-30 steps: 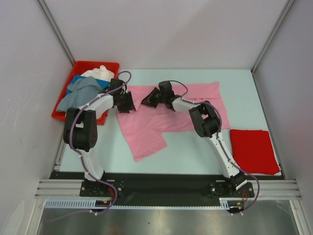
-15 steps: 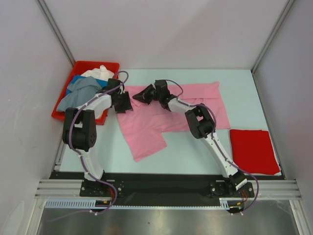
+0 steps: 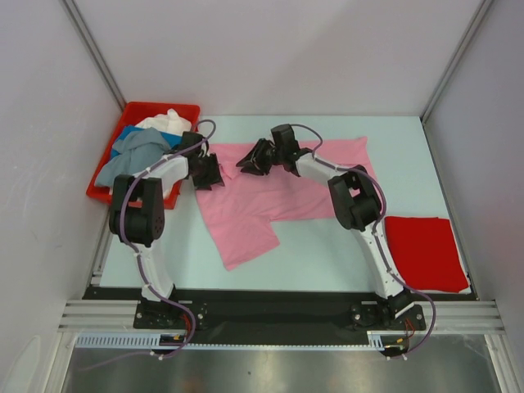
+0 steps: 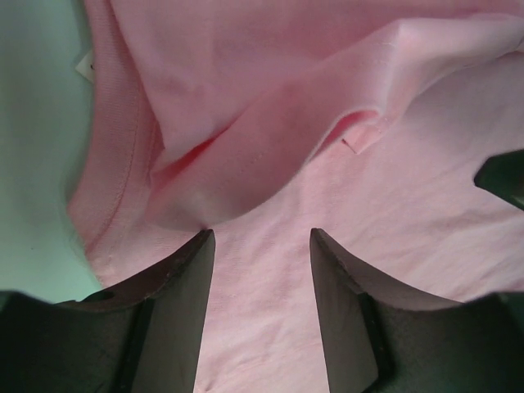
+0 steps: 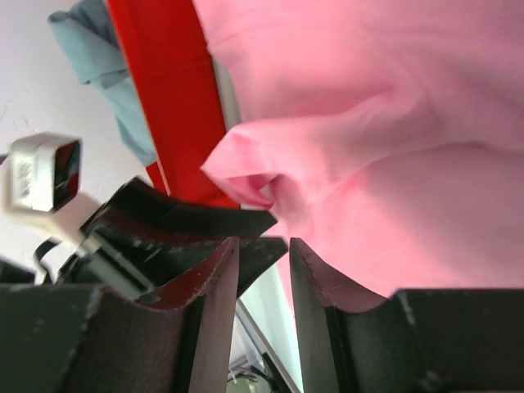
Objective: Fold and stack the t-shirts
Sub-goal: Fold the tshirt
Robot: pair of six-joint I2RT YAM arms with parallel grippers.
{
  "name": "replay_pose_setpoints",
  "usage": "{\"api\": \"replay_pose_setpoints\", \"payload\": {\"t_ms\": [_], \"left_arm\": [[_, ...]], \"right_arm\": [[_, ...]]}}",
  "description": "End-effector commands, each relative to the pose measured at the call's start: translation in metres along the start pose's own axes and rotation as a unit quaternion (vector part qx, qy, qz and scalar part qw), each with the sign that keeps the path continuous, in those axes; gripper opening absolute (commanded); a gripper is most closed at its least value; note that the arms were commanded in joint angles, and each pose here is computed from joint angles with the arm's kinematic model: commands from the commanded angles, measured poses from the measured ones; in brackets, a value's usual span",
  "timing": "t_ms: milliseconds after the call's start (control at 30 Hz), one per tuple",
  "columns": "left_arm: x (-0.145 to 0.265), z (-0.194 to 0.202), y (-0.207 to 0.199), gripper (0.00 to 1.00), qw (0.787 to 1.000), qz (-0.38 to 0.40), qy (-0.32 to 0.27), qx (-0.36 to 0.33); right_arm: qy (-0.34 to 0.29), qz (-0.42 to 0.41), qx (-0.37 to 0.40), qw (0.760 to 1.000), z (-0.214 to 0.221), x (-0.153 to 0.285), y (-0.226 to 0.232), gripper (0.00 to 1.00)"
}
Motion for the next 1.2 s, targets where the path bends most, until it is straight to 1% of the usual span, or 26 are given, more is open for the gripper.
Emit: {"api": "replay_pose_setpoints", "payload": {"t_ms": [0,167,400,700,933,967,1000,1033,1067,1100,1133,1167], "left_arm": [[0.013,-0.019,-0.012,0.55,0.999,0.024,-0.027,-0.002],[0.020,-0.016,-0.010,0.56,0.999,0.022,-0.031,0.000],[0.027,-0.012,-0.008,0.56,0.999,0.022,-0.031,0.000],[0.039,-0.011,-0.004,0.57,0.999,0.017,-0.045,-0.001],[0.046,-0.010,0.004,0.56,0.998,0.007,-0.057,0.003],[0.045,-0.012,0.006,0.57,0.998,0.001,-0.061,0.003],[0.042,-0.011,0.008,0.65,0.998,-0.004,-0.060,0.002],[0.040,-0.013,0.008,0.67,0.998,-0.005,-0.063,0.000],[0.037,-0.013,0.009,0.67,0.998,-0.009,-0.061,-0.001],[0.026,-0.013,0.012,0.65,0.998,-0.026,-0.051,-0.001],[0.026,-0.013,0.012,0.65,0.998,-0.027,-0.051,-0.001],[0.025,-0.014,0.011,0.63,0.998,-0.028,-0.052,-0.002]], "right_arm": [[0.004,-0.007,0.022,1.000,0.005,0.011,0.016,0.37],[0.004,-0.004,0.012,1.000,0.006,-0.008,0.015,0.38],[-0.001,0.013,-0.009,1.000,0.015,-0.028,-0.004,0.38],[-0.013,0.025,-0.018,0.999,0.010,-0.039,-0.018,0.38],[-0.024,0.027,-0.035,0.999,0.003,-0.047,-0.020,0.35],[-0.023,0.028,-0.040,0.999,0.005,-0.048,-0.021,0.33],[-0.024,0.028,-0.040,0.999,0.004,-0.048,-0.020,0.32],[-0.023,0.030,-0.042,0.998,0.005,-0.048,-0.020,0.31],[-0.023,0.031,-0.042,0.998,0.006,-0.049,-0.020,0.27],[-0.022,0.031,-0.041,0.998,0.006,-0.046,-0.018,0.20],[-0.022,0.031,-0.041,0.998,0.006,-0.046,-0.018,0.20],[-0.023,0.031,-0.040,0.998,0.005,-0.045,-0.016,0.16]]}}
Point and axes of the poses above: each gripper's point midway between its finger pads, its own x axis back along the fingers, its own y axis along the line the jaws close on, z = x × y, the point moved 2 cm from there along x, back along the fingers, and after that the axes turned 15 degrees about x, right-handed, at the moved point
